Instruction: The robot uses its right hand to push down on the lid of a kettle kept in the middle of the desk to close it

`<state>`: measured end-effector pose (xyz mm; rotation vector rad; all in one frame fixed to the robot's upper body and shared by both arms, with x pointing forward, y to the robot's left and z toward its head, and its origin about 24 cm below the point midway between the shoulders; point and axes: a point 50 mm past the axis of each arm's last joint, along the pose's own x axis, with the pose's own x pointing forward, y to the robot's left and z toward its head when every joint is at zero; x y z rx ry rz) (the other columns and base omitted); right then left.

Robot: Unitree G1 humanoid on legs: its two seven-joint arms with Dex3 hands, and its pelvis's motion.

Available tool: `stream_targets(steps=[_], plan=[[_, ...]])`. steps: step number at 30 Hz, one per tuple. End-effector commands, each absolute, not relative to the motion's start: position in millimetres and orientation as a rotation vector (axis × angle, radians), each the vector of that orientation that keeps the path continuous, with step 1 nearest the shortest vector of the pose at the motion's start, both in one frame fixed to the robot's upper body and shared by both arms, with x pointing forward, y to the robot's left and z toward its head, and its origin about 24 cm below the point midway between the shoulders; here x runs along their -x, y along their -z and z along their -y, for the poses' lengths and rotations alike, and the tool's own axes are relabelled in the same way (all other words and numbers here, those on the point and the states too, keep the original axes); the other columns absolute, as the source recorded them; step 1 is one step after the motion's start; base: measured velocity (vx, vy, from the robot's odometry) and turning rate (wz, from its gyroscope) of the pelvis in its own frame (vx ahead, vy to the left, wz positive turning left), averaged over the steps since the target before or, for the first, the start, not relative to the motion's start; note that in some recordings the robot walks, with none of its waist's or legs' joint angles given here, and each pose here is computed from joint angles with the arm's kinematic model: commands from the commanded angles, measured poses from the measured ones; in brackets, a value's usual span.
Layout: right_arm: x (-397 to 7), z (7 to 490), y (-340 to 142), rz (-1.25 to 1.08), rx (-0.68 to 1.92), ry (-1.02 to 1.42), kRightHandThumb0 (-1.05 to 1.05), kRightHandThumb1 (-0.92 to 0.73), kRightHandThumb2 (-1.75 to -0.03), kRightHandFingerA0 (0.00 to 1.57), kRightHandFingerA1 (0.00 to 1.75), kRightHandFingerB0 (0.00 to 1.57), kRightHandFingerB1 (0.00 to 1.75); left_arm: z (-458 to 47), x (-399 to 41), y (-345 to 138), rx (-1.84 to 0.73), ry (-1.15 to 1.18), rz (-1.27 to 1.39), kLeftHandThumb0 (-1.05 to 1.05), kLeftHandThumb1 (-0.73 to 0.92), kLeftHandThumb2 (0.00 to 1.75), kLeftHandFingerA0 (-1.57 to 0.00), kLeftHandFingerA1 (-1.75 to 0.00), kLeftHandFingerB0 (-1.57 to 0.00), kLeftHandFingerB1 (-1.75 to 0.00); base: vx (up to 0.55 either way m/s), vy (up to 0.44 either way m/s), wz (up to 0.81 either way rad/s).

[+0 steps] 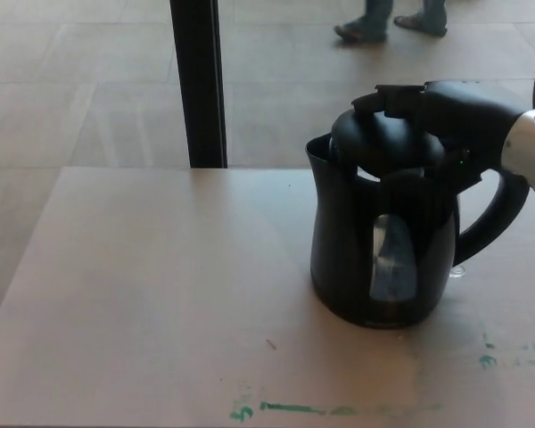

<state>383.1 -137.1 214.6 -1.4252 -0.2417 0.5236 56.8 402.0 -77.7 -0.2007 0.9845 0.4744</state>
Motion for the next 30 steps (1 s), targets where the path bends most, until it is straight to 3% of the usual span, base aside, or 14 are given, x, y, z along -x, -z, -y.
stream_targets(steps=[1, 7, 8, 10, 11, 13, 15, 16, 19, 20, 21, 23, 25, 30], plan=[[-374, 115, -169, 0.157, 1.646, -0.742, -0.79, -0.76, -0.64, 0.31, 0.41, 0.24, 0.29, -410, -55, 71, 0.186, -0.498, -0.982, -0.67, 0.51, 0.89, -0.51, -0.61, -0.26, -0.47, 0.00, 0.000, 0.00], [-367, 110, -145, 0.134, 1.710, -0.804, -0.81, -0.60, -0.99, 0.26, 0.53, 0.15, 0.42, -411, -57, 69, 0.171, -0.479, -0.980, -0.64, 0.66, 0.60, -0.56, -0.53, -0.34, -0.34, 0.00, 0.000, 0.00], [-363, 111, -134, 0.122, 1.734, -0.834, -0.79, -0.59, -0.97, 0.24, 0.54, 0.17, 0.43, -411, -57, 69, 0.190, -0.482, -0.977, -0.72, 0.53, 0.88, -0.53, -0.64, -0.29, -0.47, 0.00, 0.000, 0.00], [-358, 112, -117, 0.087, 1.775, -0.869, -0.80, -0.58, -0.97, 0.24, 0.54, 0.16, 0.43, -411, -57, 70, 0.203, -0.487, -0.976, -0.66, 0.65, 0.60, -0.54, -0.54, -0.36, -0.35, 0.00, 0.000, 0.00], [-356, 114, -110, 0.070, 1.791, -0.880, -0.80, -0.75, -0.64, 0.28, 0.48, 0.24, 0.32, -411, -57, 70, 0.197, -0.487, -0.980, -0.69, 0.53, 0.89, -0.51, -0.64, -0.30, -0.48, 0.00, 0.000, 0.00], [-356, 117, -105, 0.063, 1.795, -0.876, -0.80, -0.75, -0.64, 0.28, 0.49, 0.24, 0.32, -411, -58, 69, 0.200, -0.488, -0.973, -0.70, 0.54, 0.88, -0.53, -0.64, -0.29, -0.47, 0.00, 0.000, 0.00], [-359, 121, -115, 0.073, 1.782, -0.846, -0.81, -0.76, -0.64, 0.28, 0.52, 0.21, 0.34, -412, -57, 68, 0.171, -0.471, -0.979, -0.76, 0.55, 0.90, -0.54, -0.64, -0.30, -0.47, 0.00, 0.000, 0.00], [-361, 123, -120, 0.075, 1.756, -0.831, -0.80, -0.59, -0.98, 0.24, 0.57, 0.15, 0.46, -412, -57, 68, 0.174, -0.472, -0.982, -0.73, 0.53, 0.90, -0.51, -0.63, -0.30, -0.48, 0.00, 0.000, 0.00], [-366, 129, -134, 0.057, 1.677, -0.804, -0.80, -0.61, -0.99, 0.25, 0.56, 0.12, 0.44, -411, -56, 69, 0.198, -0.478, -0.971, -0.77, 0.56, 0.88, -0.48, -0.60, -0.23, -0.45, 0.00, 0.000, 0.00], [-368, 130, -139, 0.044, 1.641, -0.790, -0.83, -0.62, -0.99, 0.28, 0.57, 0.15, 0.43, -410, -54, 70, 0.195, -0.481, -0.976, -0.66, 0.65, 0.60, -0.56, -0.56, -0.32, -0.34, 0.00, 0.000, 0.00], [-370, 132, -145, 0.020, 1.596, -0.771, -0.80, -0.76, -0.63, 0.31, 0.53, 0.23, 0.32, -411, -55, 70, 0.195, -0.498, -0.981, -0.72, 0.53, 0.89, -0.54, -0.64, -0.31, -0.48, 0.00, 0.000, 0.00], [-376, 134, -170, -0.044, 1.484, -0.750, -0.81, -0.76, -0.63, 0.32, 0.53, 0.23, 0.35, -410, -52, 72, 0.167, -0.486, -0.993, -0.72, 0.55, 0.89, -0.56, -0.64, -0.29, -0.47, 0.00, 0.000, 0.00], [-381, 135, -187, -0.092, 1.372, -0.729, -0.80, -0.58, -0.96, 0.27, 0.54, 0.18, 0.43, -410, -52, 71, 0.176, -0.492, -1.001, -0.72, 0.55, 0.89, -0.55, -0.63, -0.29, -0.47, 0.00, 0.000, 0.00], [-386, 138, -217, -0.053, 1.250, -0.707, -0.92, -0.59, -0.95, 0.30, 0.52, 0.20, 0.42, -410, -51, 72, 0.190, -0.496, -0.991, -0.70, 0.54, 0.90, -0.50, -0.63, -0.24, -0.46, 0.00, 0.000, 0.00]])
